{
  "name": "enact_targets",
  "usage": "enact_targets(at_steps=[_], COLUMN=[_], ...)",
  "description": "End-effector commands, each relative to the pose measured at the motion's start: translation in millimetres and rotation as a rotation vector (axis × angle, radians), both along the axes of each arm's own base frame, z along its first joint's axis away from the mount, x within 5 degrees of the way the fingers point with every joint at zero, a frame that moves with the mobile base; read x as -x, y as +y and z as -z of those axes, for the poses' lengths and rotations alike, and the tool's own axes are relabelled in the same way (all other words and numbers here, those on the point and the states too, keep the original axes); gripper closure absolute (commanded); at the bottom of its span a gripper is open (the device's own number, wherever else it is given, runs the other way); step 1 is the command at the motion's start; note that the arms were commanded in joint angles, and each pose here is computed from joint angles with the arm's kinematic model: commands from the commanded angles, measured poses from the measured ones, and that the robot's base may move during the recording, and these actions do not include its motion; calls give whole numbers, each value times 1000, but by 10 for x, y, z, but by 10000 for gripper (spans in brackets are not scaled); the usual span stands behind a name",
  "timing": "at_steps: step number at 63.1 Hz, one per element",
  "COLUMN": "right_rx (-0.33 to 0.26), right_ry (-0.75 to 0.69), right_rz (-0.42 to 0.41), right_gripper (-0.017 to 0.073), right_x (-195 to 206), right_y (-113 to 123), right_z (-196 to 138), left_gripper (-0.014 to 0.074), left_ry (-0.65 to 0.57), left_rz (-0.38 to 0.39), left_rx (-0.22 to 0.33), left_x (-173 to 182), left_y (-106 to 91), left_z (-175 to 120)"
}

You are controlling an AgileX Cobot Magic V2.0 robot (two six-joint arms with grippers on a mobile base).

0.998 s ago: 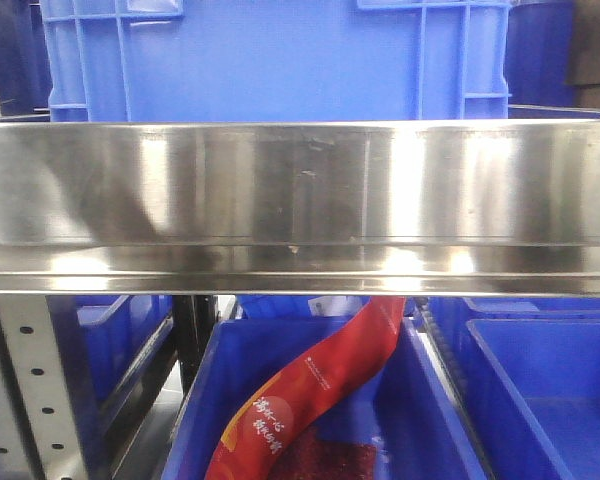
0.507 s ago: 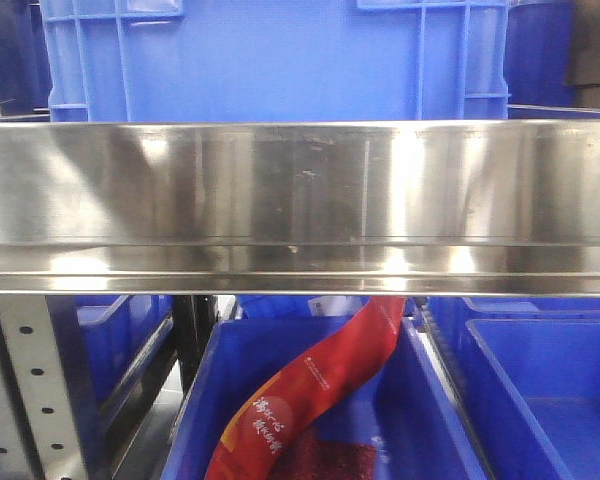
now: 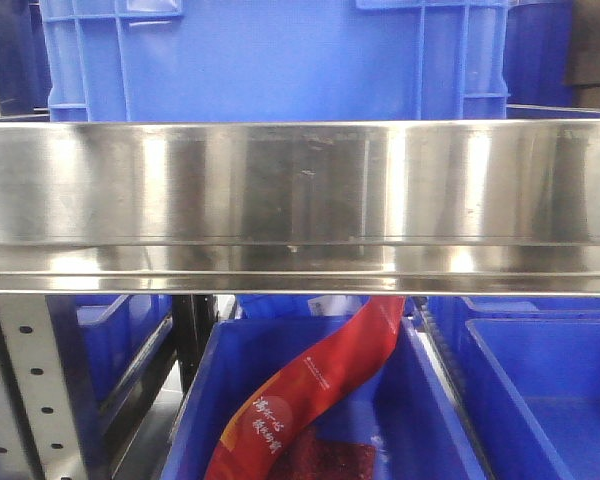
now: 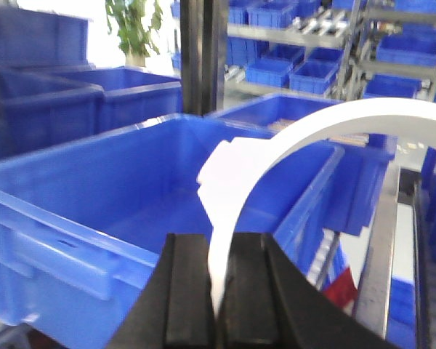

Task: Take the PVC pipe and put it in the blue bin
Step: 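Lower both held white arcs down into the open blue bin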

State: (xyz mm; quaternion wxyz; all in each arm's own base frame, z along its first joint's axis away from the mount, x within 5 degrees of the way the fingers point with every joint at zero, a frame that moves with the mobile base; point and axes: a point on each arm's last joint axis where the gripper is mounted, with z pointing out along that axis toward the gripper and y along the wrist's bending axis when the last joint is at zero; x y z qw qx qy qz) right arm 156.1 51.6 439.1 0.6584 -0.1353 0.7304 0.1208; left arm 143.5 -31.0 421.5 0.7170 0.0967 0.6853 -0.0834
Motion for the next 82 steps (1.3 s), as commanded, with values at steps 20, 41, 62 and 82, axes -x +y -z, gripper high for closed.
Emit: enact_targets(at_steps=[20,41,62,82], right_rx=[25,58,65,72], right_ry=[-120,-131,-110,-87], right_rz=[48,9,-15,-27], right_gripper=[720,720,721,721], right_x=[-299,-598,-944,-1076], right_y=[39,233,413,493], right_z=[-36,13,-44,21], left_gripper=[704,704,704,704], left_ry=[-142,-113,-95,-112], left_rz=[37,10,-11,75], left_rx=[59,29,-27,-44], left_x=[-292,-613,-840,-1035], left_y=[-230,-325,-386,-685], left_z=[-209,-101,13,-126])
